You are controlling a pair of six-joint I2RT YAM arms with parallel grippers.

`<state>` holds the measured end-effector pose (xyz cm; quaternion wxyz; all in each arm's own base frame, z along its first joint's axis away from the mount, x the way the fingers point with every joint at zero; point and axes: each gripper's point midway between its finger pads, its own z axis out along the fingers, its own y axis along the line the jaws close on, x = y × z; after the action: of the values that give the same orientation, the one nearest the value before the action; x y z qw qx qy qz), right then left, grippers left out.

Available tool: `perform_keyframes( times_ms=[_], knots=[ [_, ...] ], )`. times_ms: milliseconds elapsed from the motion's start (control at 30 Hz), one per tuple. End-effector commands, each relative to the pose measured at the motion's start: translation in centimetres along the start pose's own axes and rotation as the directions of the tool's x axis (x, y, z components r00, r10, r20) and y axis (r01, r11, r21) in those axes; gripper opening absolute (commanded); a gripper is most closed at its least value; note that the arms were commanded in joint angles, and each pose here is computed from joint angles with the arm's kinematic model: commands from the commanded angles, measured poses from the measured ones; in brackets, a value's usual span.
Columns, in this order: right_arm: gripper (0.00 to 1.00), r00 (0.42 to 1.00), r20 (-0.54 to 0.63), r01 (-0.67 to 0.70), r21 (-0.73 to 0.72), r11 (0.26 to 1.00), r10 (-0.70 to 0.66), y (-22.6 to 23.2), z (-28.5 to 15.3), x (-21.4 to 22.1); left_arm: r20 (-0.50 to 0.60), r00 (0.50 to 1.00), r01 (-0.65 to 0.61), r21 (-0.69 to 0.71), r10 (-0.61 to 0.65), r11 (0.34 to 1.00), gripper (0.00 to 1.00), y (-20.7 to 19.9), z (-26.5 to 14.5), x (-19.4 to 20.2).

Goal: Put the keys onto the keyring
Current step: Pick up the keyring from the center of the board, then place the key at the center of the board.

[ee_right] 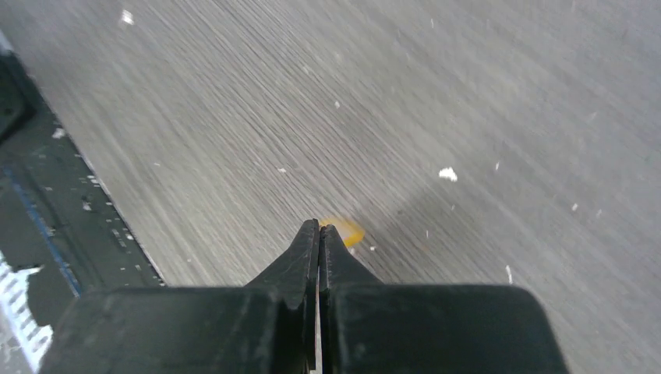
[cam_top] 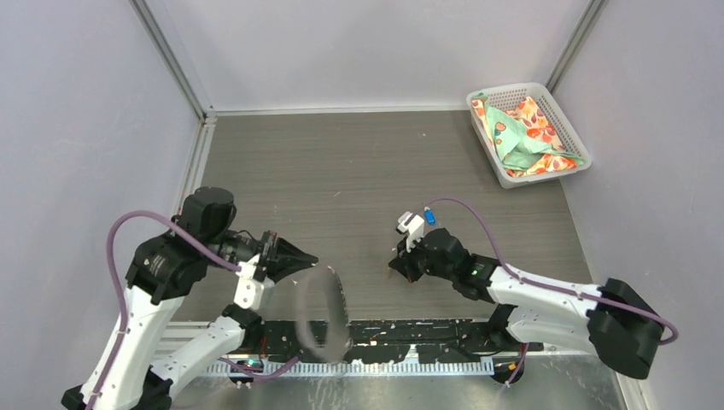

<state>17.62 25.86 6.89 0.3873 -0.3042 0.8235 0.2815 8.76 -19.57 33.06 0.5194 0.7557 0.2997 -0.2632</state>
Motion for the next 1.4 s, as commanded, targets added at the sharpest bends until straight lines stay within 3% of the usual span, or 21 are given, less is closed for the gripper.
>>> perform_keyframes(
  times_ms=[0, 133, 267, 433, 767, 1167, 1367],
  knots=[
    [0.01, 0.955, 0.286, 0.106, -0.102, 0.989, -0.073, 2.6, -2.8, -7.3, 0.123, 0.991, -0.043, -0.004, 0.043, 0.999, 0.00, 0.8, 0.3, -3.6],
    [0.01, 0.900, 0.410, 0.210, -0.106, 0.972, -0.150, 3.9, -6.2, -11.2, 0.174, 0.977, -0.129, 0.031, 0.122, 0.991, 0.00, -0.6, 0.5, -4.6],
    [0.01, 0.863, 0.454, 0.288, -0.076, 0.955, -0.224, 4.3, -8.0, -13.5, 0.218, 0.961, -0.184, 0.050, 0.169, 0.982, 0.00, -1.4, 0.7, -5.3],
    [0.01, 0.883, 0.397, 0.305, -0.075, 0.949, -0.252, 4.2, -7.0, -13.4, 0.248, 0.939, -0.263, 0.063, 0.240, 0.963, 0.00, -2.3, 1.0, -5.6],
    [0.01, 0.947, 0.279, 0.201, -0.129, 0.971, -0.160, 3.8, -2.8, -9.4, 0.272, 0.866, -0.441, 0.020, 0.419, 0.897, 0.00, -3.0, 1.3, -5.5],
    [0.01, 0.979, 0.174, 0.129, -0.131, 0.983, -0.105, 2.8, 1.0, -5.7, 0.295, 0.839, -0.476, -0.006, 0.456, 0.879, 0.00, -3.4, 1.2, -5.8],
    [0.23, 0.973, 0.199, 0.129, -0.063, 0.990, -0.114, 1.7, 0.9, -6.6, 0.296, 0.868, -0.423, 0.019, 0.399, 0.906, 0.00, -3.9, 1.5, -5.2]
  ],
)
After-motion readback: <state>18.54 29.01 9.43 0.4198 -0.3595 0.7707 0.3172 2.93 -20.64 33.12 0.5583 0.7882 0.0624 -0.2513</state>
